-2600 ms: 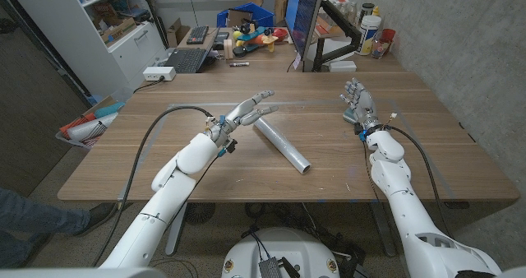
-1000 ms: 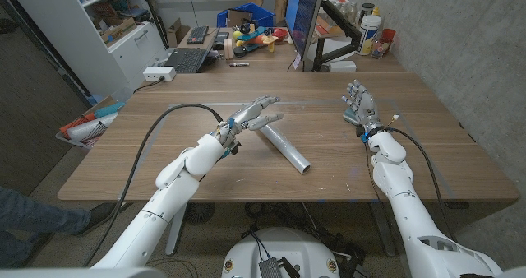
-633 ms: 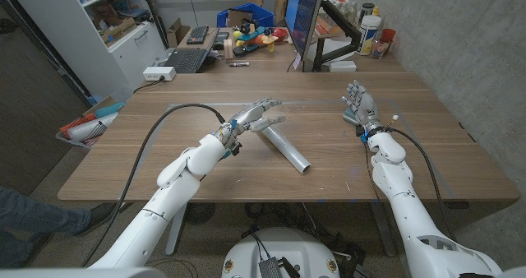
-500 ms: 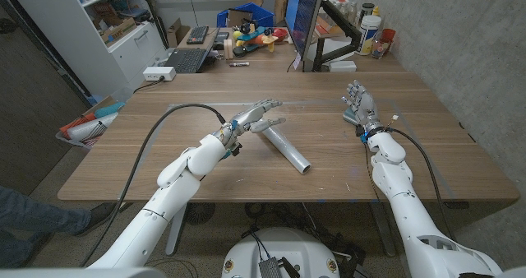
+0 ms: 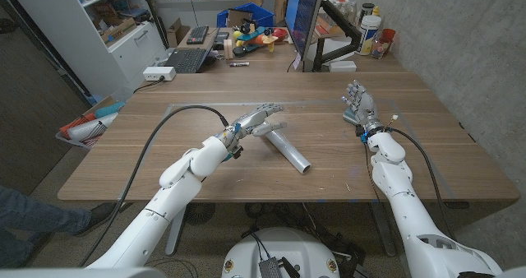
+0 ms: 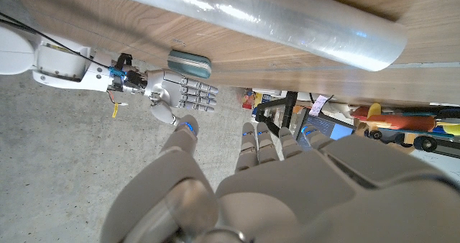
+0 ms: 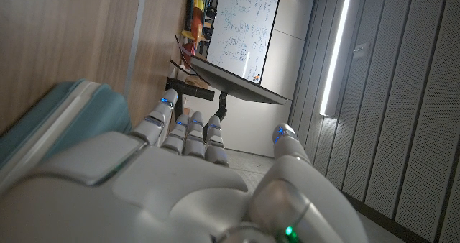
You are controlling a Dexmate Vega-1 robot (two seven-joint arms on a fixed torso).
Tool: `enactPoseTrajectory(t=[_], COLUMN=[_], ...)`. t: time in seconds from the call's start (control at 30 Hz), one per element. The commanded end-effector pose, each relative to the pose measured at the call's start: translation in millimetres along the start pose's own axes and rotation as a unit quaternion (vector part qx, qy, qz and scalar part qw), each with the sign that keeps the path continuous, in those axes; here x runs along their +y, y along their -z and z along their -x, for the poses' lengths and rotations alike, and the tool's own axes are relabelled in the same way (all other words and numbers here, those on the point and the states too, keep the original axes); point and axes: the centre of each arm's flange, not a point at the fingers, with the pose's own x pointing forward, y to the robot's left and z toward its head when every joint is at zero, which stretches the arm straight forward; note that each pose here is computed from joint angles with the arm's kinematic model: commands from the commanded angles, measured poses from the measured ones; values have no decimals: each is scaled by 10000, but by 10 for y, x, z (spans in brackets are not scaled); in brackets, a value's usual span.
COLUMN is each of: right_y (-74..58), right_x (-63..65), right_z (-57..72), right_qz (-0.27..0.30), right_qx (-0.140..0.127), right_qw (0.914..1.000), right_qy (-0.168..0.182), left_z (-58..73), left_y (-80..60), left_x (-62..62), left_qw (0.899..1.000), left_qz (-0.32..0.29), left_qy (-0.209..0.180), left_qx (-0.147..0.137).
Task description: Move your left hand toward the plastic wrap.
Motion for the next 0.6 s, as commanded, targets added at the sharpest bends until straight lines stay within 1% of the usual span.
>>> enactPoseTrajectory(t=[0.03,0.6], right_y=[19,-3], right_x=[21,41], right_z=[-24,-56], right_qz=[30,72], right_qx=[54,23], right_qw=[10000,10000], right_qy=[-49,-58], left_z=[4,-5], left_y=[18,22], left_x=[-102,-103], left_qw=[9998,9998], left_qz=[-110,-140], left_qy=[158,134], left_qx=[69,36])
